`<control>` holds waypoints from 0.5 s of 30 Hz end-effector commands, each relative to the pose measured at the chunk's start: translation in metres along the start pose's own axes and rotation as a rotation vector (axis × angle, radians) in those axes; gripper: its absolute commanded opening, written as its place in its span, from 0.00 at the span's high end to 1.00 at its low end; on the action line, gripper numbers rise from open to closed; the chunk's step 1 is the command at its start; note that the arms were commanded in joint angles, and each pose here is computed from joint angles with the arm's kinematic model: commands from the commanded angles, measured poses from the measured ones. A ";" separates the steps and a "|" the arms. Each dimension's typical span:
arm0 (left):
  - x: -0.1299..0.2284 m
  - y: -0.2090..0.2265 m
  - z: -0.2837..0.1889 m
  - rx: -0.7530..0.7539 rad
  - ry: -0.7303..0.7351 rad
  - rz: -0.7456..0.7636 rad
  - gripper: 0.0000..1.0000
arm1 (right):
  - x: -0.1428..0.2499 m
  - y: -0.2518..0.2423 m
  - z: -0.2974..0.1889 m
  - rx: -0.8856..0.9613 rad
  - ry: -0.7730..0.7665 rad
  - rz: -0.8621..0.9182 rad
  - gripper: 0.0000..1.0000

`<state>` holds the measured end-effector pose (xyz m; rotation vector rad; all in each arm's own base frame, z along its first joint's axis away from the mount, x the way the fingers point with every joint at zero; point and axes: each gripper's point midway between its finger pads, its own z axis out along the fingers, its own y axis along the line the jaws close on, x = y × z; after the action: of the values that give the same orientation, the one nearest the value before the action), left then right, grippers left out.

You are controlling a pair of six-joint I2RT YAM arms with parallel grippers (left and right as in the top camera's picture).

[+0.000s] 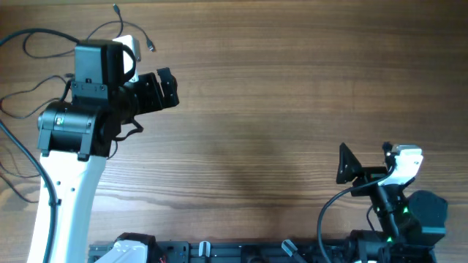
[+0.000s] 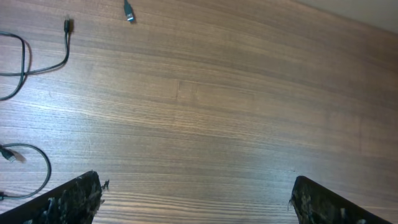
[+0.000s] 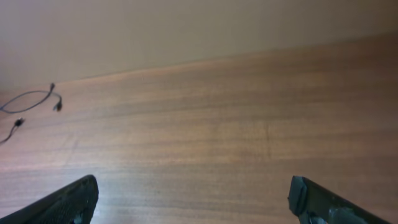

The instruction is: Untangle cables

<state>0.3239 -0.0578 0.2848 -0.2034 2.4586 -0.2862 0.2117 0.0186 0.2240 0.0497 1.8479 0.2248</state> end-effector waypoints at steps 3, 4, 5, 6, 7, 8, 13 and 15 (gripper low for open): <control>-0.001 0.001 0.000 -0.009 -0.006 0.021 0.00 | -0.015 0.005 0.005 -0.040 -0.145 -0.062 0.00; -0.001 0.001 0.000 -0.009 -0.007 0.021 0.00 | -0.017 0.005 0.006 -0.043 -0.168 -0.066 0.00; -0.001 0.001 0.000 -0.009 -0.007 0.021 0.00 | -0.019 0.005 0.007 -0.046 -0.189 -0.071 0.00; -0.001 0.001 0.000 -0.009 -0.006 0.021 0.00 | -0.021 0.005 0.007 -0.049 -0.208 -0.075 0.00; -0.001 0.001 0.000 -0.009 -0.007 0.021 0.00 | -0.022 0.006 0.008 -0.054 -0.226 -0.076 0.00; -0.001 0.001 0.000 -0.009 -0.006 0.021 0.00 | -0.023 0.007 0.009 -0.060 -0.241 -0.080 0.00; -0.001 0.001 0.000 -0.009 -0.006 0.021 0.00 | -0.016 0.011 0.011 -0.088 -0.265 -0.087 0.00; -0.001 0.001 0.000 -0.009 -0.007 0.021 0.00 | -0.011 0.010 0.013 -0.089 -0.264 -0.087 0.00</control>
<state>0.3239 -0.0578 0.2847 -0.2034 2.4590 -0.2861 0.2271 0.0247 0.2384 -0.0322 1.5853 0.2194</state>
